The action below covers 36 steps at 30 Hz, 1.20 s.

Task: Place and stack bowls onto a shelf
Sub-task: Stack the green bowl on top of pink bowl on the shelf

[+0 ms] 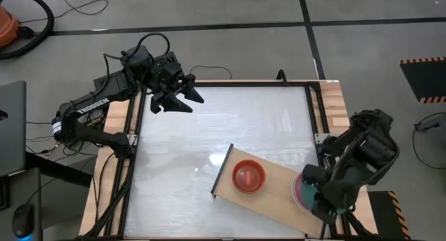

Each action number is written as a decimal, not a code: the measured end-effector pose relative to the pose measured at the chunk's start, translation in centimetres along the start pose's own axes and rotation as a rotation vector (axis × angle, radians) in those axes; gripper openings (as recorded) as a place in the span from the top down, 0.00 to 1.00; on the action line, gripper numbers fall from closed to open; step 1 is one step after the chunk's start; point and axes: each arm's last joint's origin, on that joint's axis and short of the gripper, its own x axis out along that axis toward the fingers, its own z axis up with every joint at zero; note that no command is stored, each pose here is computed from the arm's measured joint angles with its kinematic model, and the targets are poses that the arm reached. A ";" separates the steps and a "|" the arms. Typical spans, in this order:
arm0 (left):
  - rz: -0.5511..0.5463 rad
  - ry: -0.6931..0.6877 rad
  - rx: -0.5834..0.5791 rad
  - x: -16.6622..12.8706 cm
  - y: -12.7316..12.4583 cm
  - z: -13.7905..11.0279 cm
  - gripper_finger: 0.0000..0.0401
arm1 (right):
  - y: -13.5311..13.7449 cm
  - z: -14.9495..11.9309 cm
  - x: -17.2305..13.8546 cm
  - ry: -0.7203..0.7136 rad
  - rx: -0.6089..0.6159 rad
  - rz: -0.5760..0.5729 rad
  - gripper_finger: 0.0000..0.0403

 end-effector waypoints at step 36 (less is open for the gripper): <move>0.032 0.019 0.015 0.0 0.3 -0.4 0.30 | 1.1 1.4 2.5 0.085 0.029 -0.054 0.65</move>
